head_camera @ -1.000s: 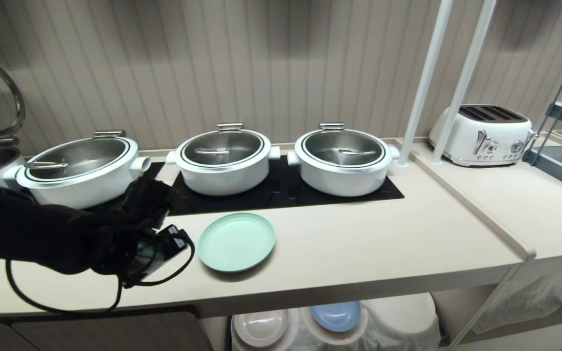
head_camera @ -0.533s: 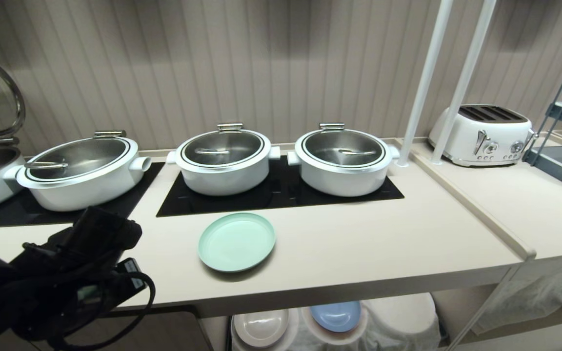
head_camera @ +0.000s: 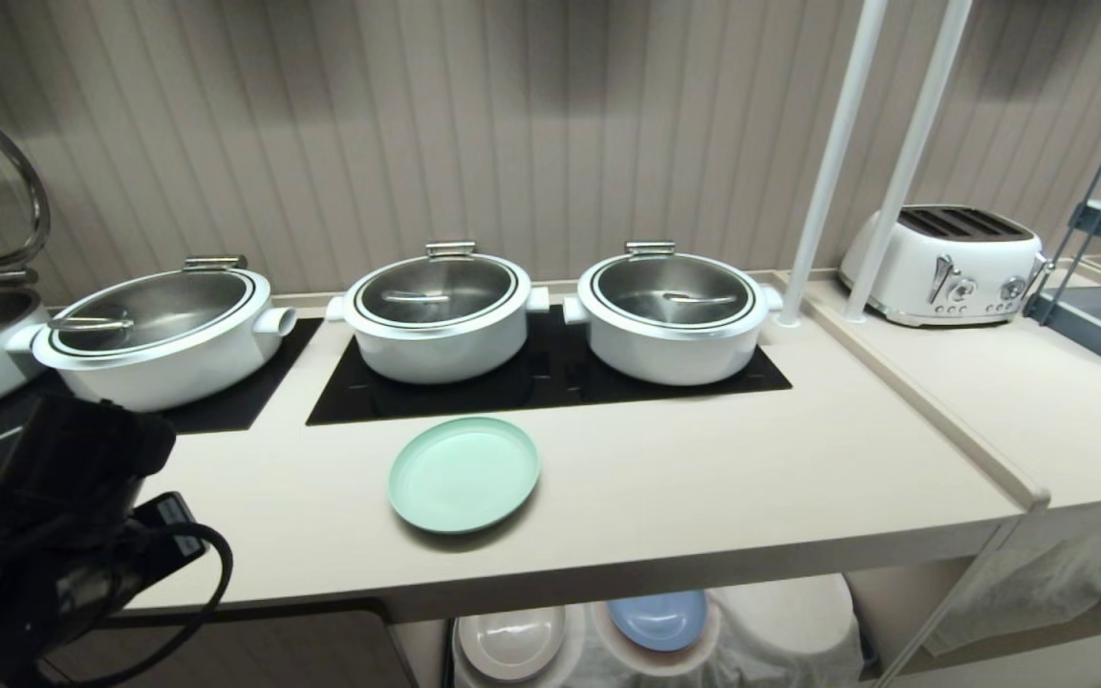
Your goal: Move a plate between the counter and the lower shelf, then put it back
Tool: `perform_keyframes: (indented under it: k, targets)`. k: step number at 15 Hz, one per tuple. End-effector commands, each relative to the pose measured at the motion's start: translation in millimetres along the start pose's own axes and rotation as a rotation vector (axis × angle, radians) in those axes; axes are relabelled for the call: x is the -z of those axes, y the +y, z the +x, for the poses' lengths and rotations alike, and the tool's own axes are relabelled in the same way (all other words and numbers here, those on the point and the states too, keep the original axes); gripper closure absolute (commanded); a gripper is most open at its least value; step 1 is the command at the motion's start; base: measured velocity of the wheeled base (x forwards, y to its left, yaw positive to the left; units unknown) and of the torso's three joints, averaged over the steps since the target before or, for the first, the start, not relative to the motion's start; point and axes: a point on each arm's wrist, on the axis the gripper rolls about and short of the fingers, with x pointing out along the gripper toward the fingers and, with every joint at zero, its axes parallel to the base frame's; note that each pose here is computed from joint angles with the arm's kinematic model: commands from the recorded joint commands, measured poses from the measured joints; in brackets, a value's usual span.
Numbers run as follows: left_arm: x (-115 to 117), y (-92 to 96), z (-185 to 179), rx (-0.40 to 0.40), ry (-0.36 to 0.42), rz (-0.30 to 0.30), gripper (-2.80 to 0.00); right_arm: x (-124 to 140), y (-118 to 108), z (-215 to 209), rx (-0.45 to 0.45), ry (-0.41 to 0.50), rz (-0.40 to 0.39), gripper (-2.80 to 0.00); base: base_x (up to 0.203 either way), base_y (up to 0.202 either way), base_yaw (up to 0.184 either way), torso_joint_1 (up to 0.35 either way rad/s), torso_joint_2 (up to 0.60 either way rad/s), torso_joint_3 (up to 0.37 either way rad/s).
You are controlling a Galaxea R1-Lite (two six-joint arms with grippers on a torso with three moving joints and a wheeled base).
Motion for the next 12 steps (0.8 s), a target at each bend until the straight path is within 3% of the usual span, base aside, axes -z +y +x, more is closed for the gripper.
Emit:
perform_keyframes:
  k: [1,3,4,7,12]
  targets:
    - [-2.5,3.1,-2.6,-0.019,-0.033,-0.012,0.00,0.0,0.0,0.0,0.000,0.000,0.000,0.00,0.000,0.000,0.000,0.000,0.00,0.000]
    - [-5.5,5.6,-7.1,-0.030,-0.076,0.049,0.00,0.0,0.0,0.0,0.000,0.000,0.000,0.00,0.000,0.000,0.000,0.000,0.00,0.000]
    - [-8.4,6.5,-11.8,-0.008,-0.101,0.050,0.00,0.0,0.0,0.0,0.000,0.000,0.000,0.00,0.000,0.000,0.000,0.000,0.00,0.000]
    - [-13.7,13.9,-32.4,0.116,-0.196,0.118,0.00,0.0,0.0,0.0,0.000,0.000,0.000,0.00,0.000,0.000,0.000,0.000,0.00,0.000]
    - [27.8,77.6,-55.5,0.417,-0.331,0.383,0.00,0.0,0.0,0.0,0.000,0.000,0.000,0.00,0.000,0.000,0.000,0.000,0.00,0.000]
